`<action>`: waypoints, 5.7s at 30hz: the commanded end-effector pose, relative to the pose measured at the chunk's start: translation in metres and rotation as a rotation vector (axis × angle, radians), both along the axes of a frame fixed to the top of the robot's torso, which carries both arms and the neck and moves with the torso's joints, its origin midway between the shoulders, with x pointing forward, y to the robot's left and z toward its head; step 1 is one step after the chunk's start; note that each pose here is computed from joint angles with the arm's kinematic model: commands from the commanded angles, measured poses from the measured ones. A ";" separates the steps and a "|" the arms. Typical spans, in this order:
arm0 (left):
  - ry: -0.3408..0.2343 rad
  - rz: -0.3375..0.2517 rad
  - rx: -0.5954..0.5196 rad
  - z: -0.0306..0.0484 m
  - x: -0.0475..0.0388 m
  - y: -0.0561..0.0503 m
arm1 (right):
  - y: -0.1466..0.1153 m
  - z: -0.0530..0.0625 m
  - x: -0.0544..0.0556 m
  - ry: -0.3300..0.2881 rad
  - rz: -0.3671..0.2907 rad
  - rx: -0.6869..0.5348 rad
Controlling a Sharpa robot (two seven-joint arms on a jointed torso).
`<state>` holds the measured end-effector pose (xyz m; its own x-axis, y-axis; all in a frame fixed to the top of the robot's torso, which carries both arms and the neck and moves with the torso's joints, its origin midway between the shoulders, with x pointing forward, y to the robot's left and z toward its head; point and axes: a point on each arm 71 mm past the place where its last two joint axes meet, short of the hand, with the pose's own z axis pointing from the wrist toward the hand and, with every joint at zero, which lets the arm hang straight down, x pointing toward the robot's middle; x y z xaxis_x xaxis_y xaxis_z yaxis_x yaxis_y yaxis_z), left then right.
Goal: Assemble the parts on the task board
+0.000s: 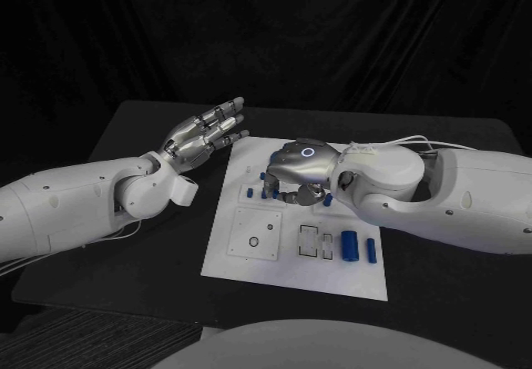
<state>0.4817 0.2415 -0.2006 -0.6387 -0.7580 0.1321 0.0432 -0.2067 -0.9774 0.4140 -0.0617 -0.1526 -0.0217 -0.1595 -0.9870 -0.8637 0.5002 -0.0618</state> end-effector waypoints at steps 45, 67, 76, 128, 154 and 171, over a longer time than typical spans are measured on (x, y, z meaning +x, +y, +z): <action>0.011 -0.023 -0.014 -0.0008 -0.0007 0.000 | 0.004 -0.038 -0.015 0.025 0.020 -0.013; 0.014 -0.030 -0.015 -0.0017 0.0003 -0.002 | 0.010 -0.050 -0.017 0.046 0.024 -0.010; 0.021 -0.031 -0.013 -0.0041 0.0004 -0.001 | 0.010 -0.054 -0.018 0.056 0.022 -0.009; 0.046 -0.037 -0.004 -0.0127 0.0003 0.002 | 0.005 -0.067 -0.019 0.088 -0.008 -0.040; 0.052 -0.035 -0.003 -0.0145 -0.0005 0.005 | -0.020 -0.053 -0.007 0.032 -0.062 0.019; 0.045 -0.018 0.000 -0.0149 -0.0001 0.007 | -0.115 -0.006 0.043 0.013 -0.328 0.005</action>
